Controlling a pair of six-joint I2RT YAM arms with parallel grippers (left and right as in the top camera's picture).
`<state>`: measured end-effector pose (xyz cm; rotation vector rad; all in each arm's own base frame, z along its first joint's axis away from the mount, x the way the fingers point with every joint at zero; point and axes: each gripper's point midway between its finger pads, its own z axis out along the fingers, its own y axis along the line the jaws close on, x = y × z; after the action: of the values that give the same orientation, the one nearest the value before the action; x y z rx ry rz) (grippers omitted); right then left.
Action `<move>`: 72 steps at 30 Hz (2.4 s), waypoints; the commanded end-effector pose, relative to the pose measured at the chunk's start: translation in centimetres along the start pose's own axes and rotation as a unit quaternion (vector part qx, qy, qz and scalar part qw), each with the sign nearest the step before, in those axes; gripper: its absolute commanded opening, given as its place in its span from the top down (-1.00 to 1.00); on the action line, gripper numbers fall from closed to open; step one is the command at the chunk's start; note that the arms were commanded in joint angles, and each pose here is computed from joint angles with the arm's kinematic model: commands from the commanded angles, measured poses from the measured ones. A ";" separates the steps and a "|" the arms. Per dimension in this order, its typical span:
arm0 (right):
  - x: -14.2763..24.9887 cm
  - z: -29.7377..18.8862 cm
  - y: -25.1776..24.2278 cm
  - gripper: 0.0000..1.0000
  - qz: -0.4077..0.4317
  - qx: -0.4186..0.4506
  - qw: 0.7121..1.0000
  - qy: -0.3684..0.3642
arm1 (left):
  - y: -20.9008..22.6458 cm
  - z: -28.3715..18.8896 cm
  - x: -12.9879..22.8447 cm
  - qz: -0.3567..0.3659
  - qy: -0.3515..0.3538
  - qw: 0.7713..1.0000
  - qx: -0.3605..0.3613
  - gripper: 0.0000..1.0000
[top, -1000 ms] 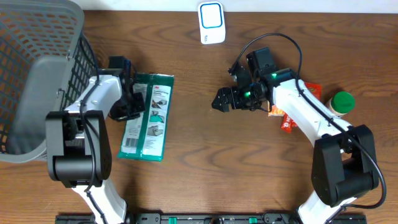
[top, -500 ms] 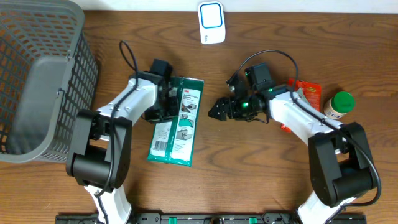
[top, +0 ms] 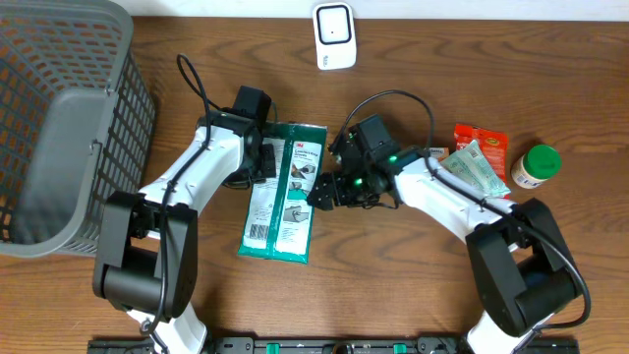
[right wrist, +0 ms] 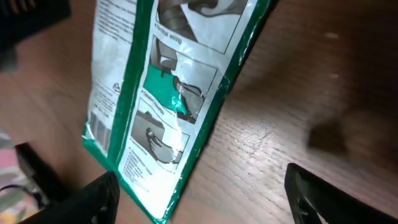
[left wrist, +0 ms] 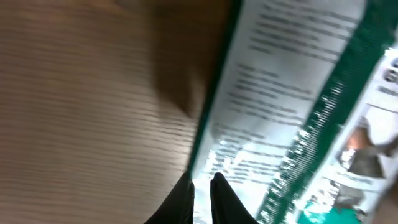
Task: Scan the item barcode
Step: 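Grasp the green 3M packet with the right gripper, left gripper steadying, then lift the green 3M packet and hold it before the scanner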
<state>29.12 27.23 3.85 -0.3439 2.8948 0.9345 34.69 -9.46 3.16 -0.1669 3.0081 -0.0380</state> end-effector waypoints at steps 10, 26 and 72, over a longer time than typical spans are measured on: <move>0.4 1.0 -1.0 -0.61 0.040 0.056 0.998 -0.013 | 2.1 3.3 2.2 -0.008 0.025 0.999 -0.045 0.75; 1.2 5.8 0.1 -0.40 0.081 -0.046 0.995 0.043 | -1.3 5.2 6.0 0.002 0.075 0.996 0.048 0.75; -10.4 -21.9 8.0 0.98 -0.491 0.382 0.779 -0.075 | 7.1 -20.1 -0.7 -0.081 -0.306 0.947 0.060 -0.59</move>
<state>34.20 23.69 28.89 -1.2309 2.2108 0.0166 31.69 -2.45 23.01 -0.3383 2.3558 -0.1860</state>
